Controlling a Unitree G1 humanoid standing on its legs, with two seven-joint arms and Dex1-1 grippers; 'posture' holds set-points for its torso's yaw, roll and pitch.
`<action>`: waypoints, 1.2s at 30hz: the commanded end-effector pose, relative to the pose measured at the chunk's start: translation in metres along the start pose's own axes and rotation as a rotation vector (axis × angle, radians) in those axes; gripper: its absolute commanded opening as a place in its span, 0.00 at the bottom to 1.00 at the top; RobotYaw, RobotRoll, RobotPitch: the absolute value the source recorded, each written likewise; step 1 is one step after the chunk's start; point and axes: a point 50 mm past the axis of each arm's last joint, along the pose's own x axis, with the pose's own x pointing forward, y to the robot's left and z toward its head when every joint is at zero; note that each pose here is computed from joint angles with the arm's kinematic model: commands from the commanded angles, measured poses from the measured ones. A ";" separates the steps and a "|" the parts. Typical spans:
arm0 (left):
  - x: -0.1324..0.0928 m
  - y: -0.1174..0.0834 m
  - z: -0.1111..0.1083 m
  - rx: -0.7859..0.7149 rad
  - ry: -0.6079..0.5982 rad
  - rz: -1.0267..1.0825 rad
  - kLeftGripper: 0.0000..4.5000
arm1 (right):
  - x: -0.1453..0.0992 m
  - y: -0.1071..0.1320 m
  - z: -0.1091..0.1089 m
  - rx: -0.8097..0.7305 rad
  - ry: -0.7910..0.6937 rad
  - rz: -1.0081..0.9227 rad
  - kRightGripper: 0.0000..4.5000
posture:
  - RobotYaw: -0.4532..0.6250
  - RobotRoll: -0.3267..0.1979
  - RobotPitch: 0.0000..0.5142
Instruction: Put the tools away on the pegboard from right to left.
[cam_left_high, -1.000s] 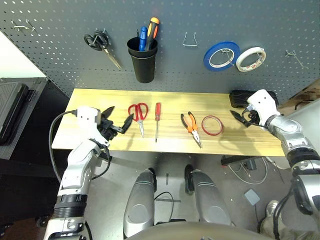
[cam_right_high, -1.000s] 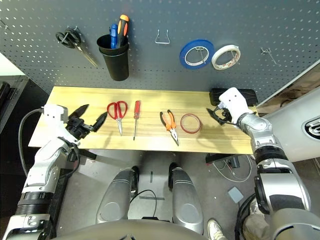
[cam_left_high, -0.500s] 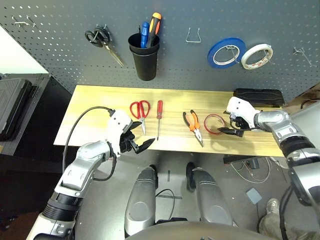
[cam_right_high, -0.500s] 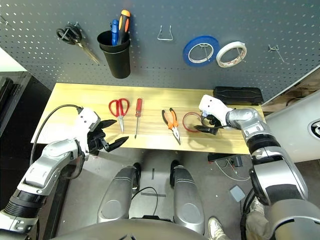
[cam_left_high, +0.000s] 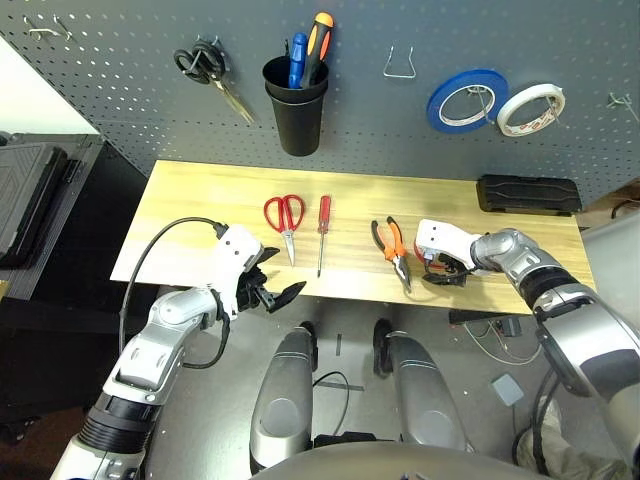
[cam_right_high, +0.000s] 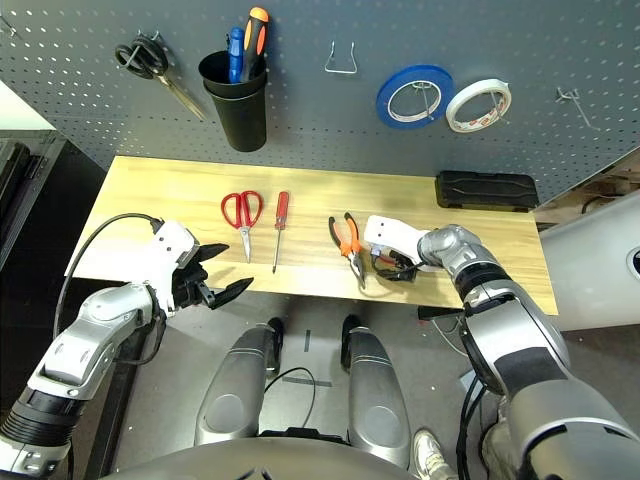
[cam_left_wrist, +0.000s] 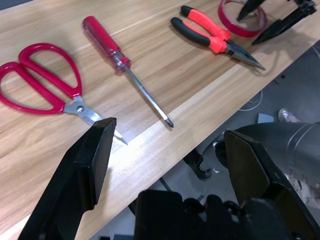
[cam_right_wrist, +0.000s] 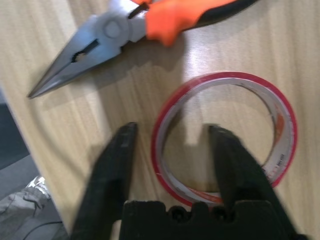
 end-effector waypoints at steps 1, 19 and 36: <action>0.002 -0.005 -0.002 -0.003 0.007 -0.004 1.00 | -0.001 0.005 -0.016 0.062 0.020 -0.003 0.31 | 0.69 0.62 0.54; 0.001 -0.024 0.075 0.085 -0.400 -0.095 1.00 | -0.074 -0.022 -0.051 0.155 -0.414 -0.755 0.01 | 0.63 0.62 0.52; 0.002 -0.039 0.131 0.133 -0.592 -0.181 1.00 | -0.136 -0.005 -0.099 0.074 -0.457 -1.255 0.01 | 0.62 0.62 0.50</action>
